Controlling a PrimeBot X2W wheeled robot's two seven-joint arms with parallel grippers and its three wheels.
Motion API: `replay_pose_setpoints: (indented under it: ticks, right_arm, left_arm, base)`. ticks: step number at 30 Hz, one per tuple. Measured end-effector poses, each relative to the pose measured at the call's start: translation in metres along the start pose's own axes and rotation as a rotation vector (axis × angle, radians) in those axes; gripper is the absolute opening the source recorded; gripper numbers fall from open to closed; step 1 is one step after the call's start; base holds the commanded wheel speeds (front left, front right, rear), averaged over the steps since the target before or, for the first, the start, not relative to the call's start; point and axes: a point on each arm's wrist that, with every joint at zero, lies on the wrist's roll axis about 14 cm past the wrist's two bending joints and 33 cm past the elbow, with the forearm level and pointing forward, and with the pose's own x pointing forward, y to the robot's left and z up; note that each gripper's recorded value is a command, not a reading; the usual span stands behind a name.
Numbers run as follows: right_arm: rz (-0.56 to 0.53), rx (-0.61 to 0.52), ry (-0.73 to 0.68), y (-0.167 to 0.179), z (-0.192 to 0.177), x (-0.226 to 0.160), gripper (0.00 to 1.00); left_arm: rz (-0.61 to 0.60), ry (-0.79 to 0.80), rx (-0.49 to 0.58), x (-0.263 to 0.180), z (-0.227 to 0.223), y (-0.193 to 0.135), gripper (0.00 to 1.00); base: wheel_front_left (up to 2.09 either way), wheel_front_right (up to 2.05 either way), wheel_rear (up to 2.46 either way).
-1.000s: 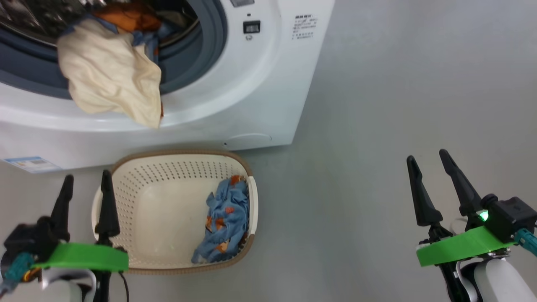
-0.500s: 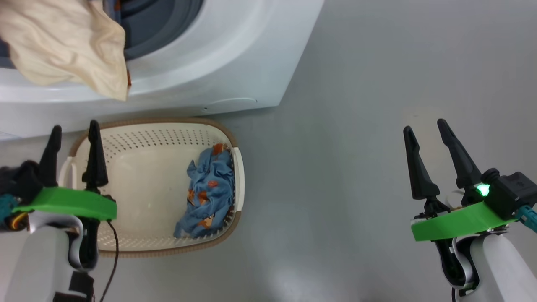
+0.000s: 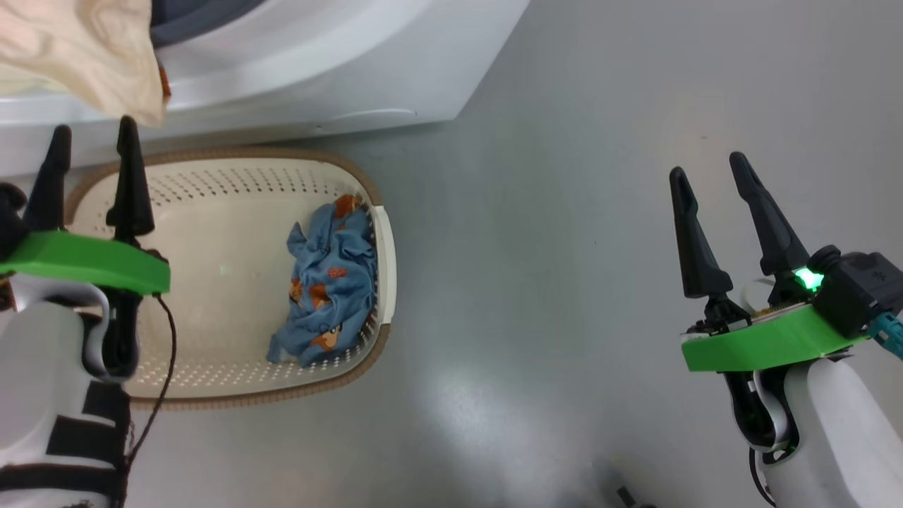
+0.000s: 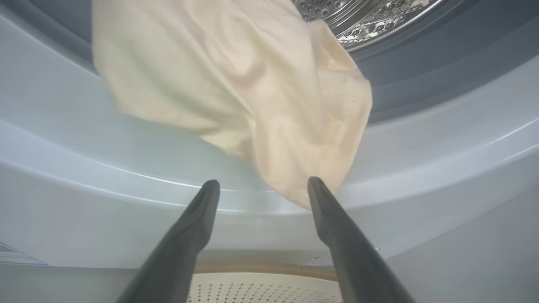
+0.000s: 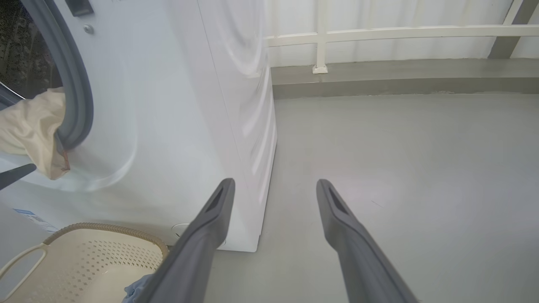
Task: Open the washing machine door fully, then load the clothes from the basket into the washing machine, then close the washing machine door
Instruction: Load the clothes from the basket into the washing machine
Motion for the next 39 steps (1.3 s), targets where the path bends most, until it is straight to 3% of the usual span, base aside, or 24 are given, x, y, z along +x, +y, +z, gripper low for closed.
replay_pose_setpoints:
  ticks: [14,35,37,39]
  right_arm:
    - [-0.005,-0.007,0.03,-0.005,-0.018,0.014,1.0]
    - [0.011,-0.001,0.04,0.001,-0.024,0.017,1.0]
    - [0.012,-0.001,0.04,0.001,-0.024,0.017,1.0]
    - [0.013,-0.001,0.041,0.001,-0.024,0.017,1.0]
  left_arm:
    - [-0.038,0.024,-0.051,0.029,-0.014,0.002,1.0]
    - [-0.129,-0.082,-0.104,0.032,0.022,-0.019,1.0]
    - [-0.128,-0.082,-0.107,0.032,0.022,-0.019,0.46]
    - [-0.127,-0.084,-0.107,0.032,0.023,-0.018,0.25]
  base:
    - [0.0,0.0,0.0]
    - [0.0,0.0,0.0]
    - [0.0,0.0,0.0]
    - [0.0,0.0,0.0]
